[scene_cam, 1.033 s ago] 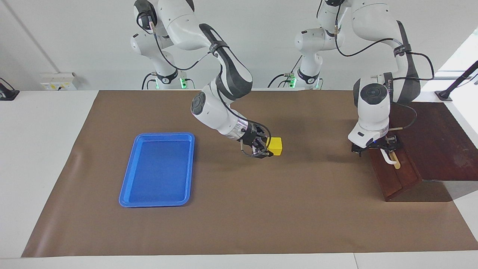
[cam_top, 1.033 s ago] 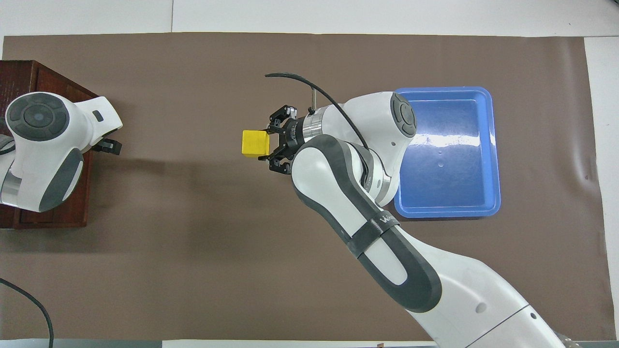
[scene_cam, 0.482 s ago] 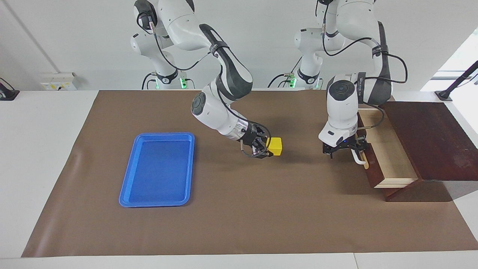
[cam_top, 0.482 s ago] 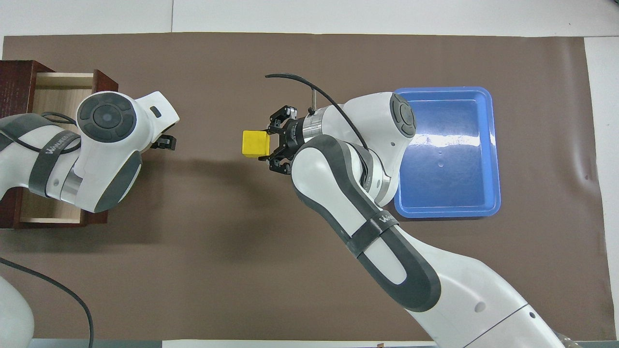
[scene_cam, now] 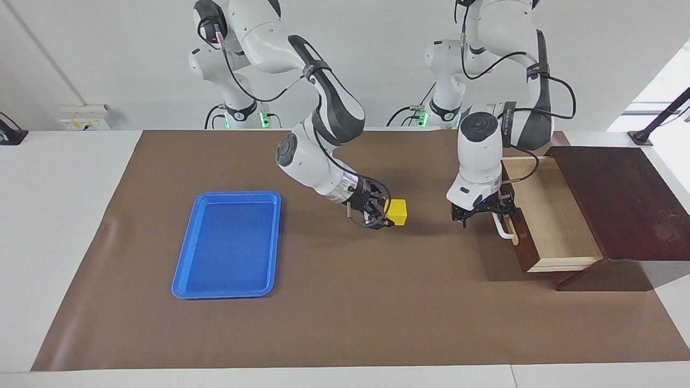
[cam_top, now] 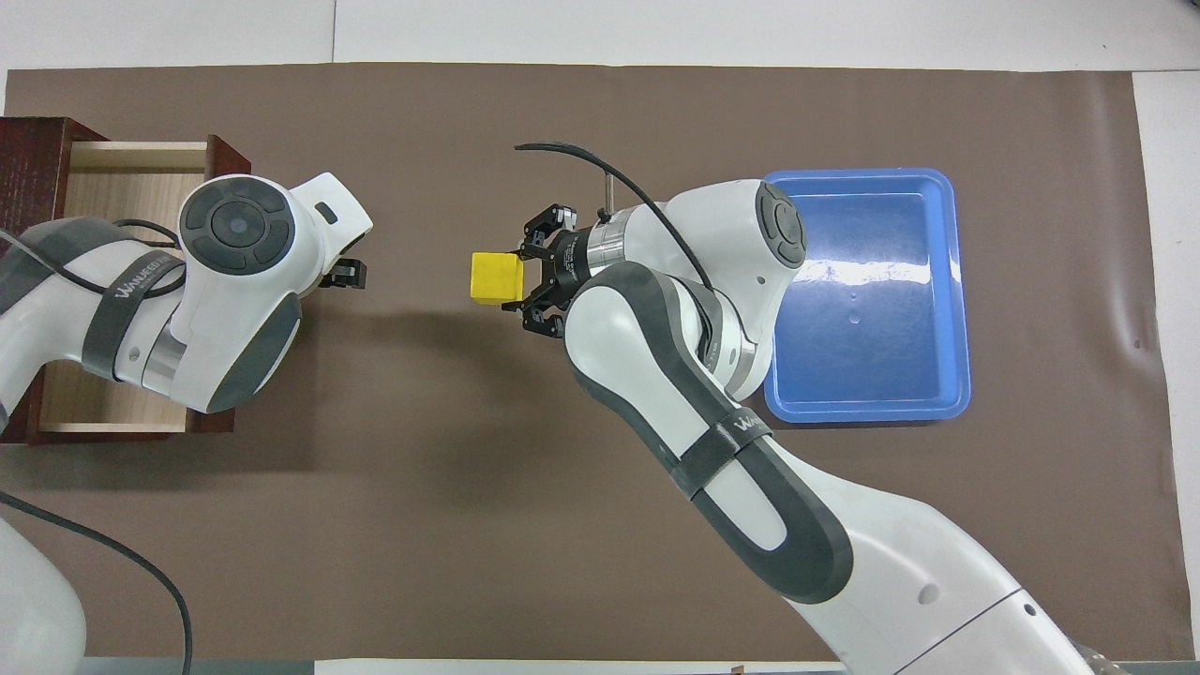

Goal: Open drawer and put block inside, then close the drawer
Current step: 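Pull the drawer open with the left gripper while the right gripper holds the block, then reach the left gripper to the block and grasp it from the right gripper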

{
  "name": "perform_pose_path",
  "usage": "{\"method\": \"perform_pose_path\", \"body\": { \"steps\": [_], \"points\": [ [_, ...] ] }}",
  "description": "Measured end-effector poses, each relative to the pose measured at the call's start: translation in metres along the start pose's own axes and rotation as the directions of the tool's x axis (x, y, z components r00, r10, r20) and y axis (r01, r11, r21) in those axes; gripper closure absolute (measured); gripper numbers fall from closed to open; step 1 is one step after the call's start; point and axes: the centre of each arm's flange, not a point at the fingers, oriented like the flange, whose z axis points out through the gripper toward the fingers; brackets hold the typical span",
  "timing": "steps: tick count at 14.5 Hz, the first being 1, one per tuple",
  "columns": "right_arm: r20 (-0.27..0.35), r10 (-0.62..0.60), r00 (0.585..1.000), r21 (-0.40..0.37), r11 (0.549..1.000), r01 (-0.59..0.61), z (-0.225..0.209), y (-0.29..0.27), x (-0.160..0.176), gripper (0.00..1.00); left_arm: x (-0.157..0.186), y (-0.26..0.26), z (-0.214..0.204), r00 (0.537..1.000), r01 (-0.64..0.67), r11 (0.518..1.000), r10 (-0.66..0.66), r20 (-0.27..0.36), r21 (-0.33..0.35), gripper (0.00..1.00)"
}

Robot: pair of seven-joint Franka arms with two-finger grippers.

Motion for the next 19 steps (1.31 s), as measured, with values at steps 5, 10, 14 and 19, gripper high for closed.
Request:
{"method": "perform_pose_path", "body": {
  "steps": [5, 10, 14, 19],
  "points": [
    [-0.001, 0.001, 1.000, -0.001, 1.000, -0.001, 0.001, 0.000, 0.001, 0.44, 0.020, -0.022, -0.050, 0.989, 0.109, 0.994, -0.107, 0.100, -0.010, 0.00],
    [-0.001, 0.001, 1.000, -0.001, 1.000, -0.001, 0.001, 0.000, 0.001, 0.44, 0.039, -0.022, -0.101, 0.811, 0.569, 0.821, -0.551, 0.198, -0.047, 0.00],
    [-0.002, 0.001, 1.000, -0.002, 1.000, -0.001, 0.001, 0.000, 0.001, 0.44, 0.044, 0.021, -0.107, 0.449, 0.886, 0.464, -0.854, 0.262, -0.006, 0.00],
    [-0.002, 0.002, 1.000, -0.001, 1.000, -0.002, 0.001, 0.000, 0.001, 0.44, 0.038, 0.080, -0.125, 0.020, 0.996, 0.045, -0.949, 0.314, 0.073, 0.00]
  ]
}}
